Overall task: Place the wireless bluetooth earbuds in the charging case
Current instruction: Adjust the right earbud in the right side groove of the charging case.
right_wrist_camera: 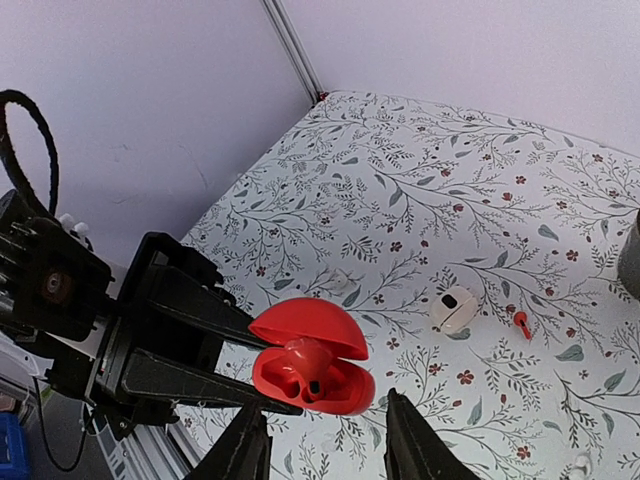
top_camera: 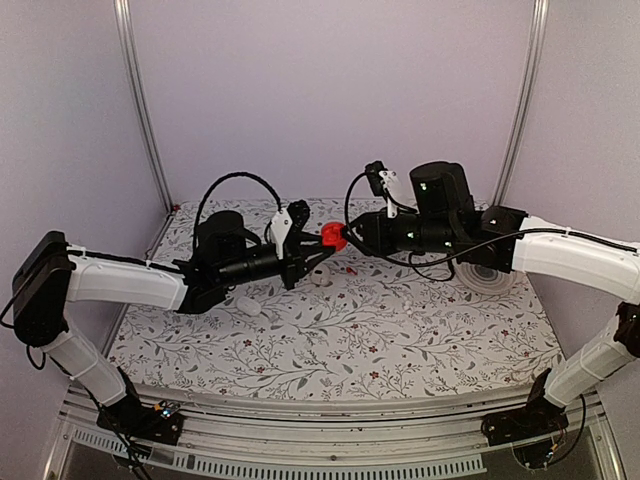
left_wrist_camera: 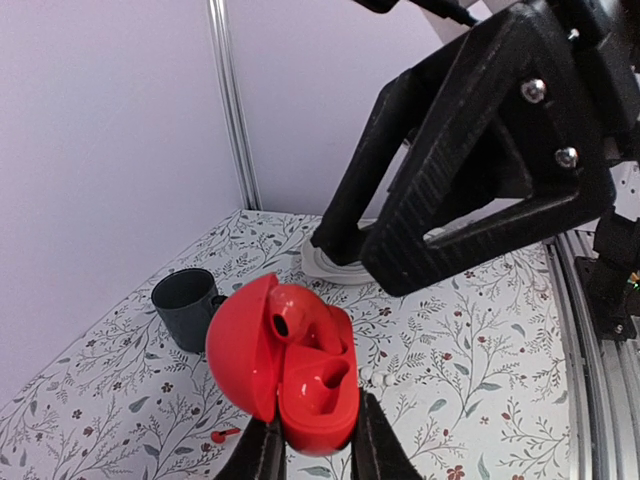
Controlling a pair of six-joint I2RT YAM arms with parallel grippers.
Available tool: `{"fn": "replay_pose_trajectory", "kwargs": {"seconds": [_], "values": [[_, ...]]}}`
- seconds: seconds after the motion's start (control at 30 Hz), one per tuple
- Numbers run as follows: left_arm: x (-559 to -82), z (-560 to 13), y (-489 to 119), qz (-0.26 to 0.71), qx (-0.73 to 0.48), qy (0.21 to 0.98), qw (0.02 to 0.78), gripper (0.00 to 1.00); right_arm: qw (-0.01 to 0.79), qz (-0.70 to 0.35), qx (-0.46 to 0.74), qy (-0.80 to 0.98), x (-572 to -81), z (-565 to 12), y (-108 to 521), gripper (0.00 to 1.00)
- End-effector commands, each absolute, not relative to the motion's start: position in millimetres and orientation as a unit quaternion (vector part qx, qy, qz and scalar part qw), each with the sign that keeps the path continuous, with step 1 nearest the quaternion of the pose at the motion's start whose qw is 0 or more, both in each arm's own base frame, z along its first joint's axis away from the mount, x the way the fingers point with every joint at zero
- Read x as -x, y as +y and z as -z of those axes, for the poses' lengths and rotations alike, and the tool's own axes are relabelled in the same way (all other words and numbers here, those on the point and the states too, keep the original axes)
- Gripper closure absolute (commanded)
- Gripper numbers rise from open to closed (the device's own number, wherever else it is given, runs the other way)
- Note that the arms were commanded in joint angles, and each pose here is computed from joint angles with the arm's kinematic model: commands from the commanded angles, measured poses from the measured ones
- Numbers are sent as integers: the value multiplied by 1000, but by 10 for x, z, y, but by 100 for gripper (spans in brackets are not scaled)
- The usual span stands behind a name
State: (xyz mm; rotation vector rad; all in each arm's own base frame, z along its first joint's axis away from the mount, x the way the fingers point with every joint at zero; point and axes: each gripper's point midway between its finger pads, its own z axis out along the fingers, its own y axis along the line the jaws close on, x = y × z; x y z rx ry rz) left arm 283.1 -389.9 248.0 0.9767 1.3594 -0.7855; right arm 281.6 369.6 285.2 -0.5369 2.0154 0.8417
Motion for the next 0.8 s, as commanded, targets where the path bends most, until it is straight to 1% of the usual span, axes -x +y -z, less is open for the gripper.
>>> {"fn": "replay_pose_trajectory", "kwargs": {"seconds": [0.0,0.27,0.77], "values": [[-2843,-2490,-3962,341,-421,590,598,100,427,-339,208,812,-2809,-2900,3724,59],[-2856,-2503,-3972,341,-420,594,596,100,414,-331,201,824,-2847,-2819,3755,63],[-2900,-2455,-3994,335,-419,605,588,100,413,-316,197,831,-2922,-2801,3811,64]]}}
